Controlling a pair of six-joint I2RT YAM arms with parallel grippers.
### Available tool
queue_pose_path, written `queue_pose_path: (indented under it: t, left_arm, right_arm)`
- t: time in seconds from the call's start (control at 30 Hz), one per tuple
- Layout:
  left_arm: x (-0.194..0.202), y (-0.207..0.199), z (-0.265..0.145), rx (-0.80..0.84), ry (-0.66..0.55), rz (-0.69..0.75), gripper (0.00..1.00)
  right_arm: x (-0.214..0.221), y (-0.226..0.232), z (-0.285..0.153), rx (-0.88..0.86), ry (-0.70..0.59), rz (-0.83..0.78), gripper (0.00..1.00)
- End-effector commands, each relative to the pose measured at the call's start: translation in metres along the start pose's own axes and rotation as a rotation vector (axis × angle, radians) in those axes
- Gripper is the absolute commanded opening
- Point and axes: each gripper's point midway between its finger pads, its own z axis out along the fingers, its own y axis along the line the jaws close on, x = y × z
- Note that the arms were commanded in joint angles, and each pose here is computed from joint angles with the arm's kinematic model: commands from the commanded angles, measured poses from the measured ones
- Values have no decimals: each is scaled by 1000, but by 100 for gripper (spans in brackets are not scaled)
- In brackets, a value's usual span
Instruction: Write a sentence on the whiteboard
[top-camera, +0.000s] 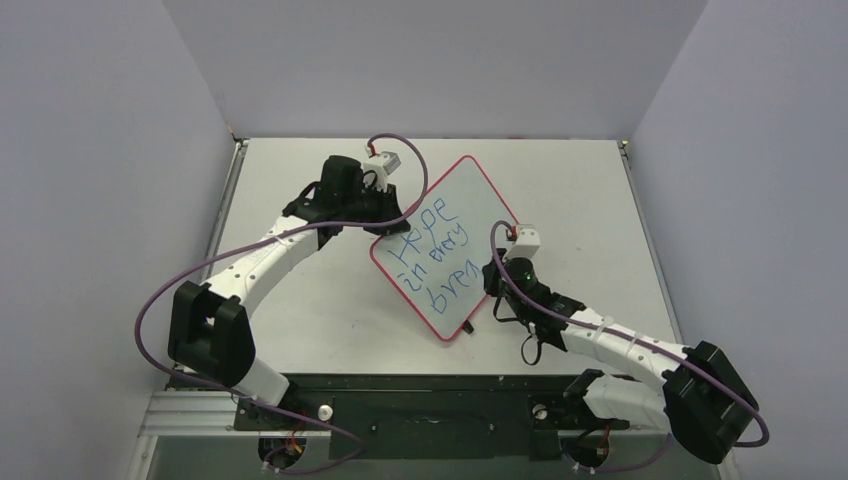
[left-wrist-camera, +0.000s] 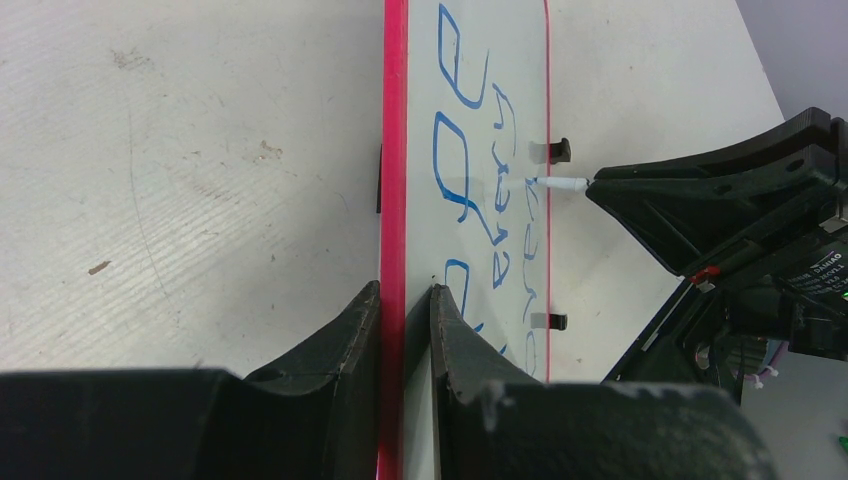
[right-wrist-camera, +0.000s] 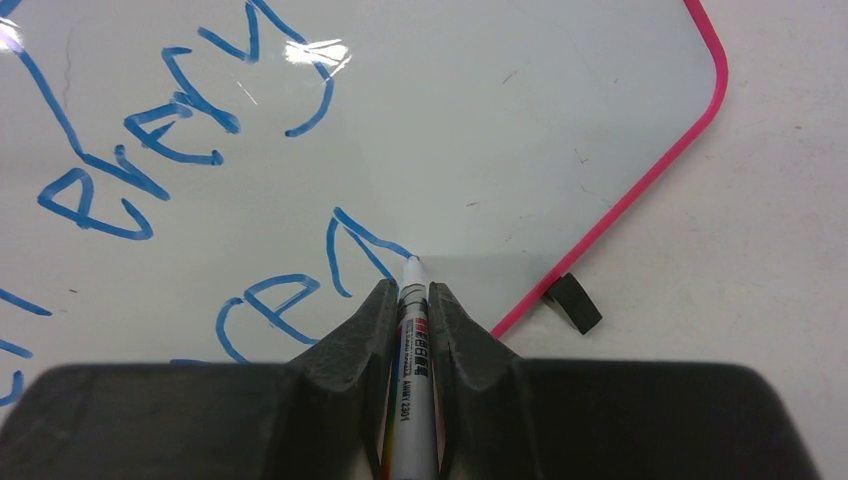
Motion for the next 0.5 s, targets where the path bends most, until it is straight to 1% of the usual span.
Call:
queue_pose_path:
  t: [0.0,0.13,0.23,0.3,0.37,0.47]
  left_arm:
    - [8,14,-8,-91,32,74,0]
    - [8,14,-8,-90,32,75,0]
    - [8,13,-8,-87,30,75,0]
    - [8,13,-8,-88,31,74,0]
    - [8,12,-9,-86,29,76,0]
    - [8,11,-9,-86,28,78,0]
  right_arm:
    - [-6,-13,-4,53,-18,10,0]
    - [-26,-12,-8,61,-69,18,0]
    - [-55,-19,-19,96,-181,57,0]
    - [-71,-20,-22,100,-231,79,0]
    - [-83,-21,-22,92,-257,104,0]
    - [-92,-23,-15,57,-256,151,0]
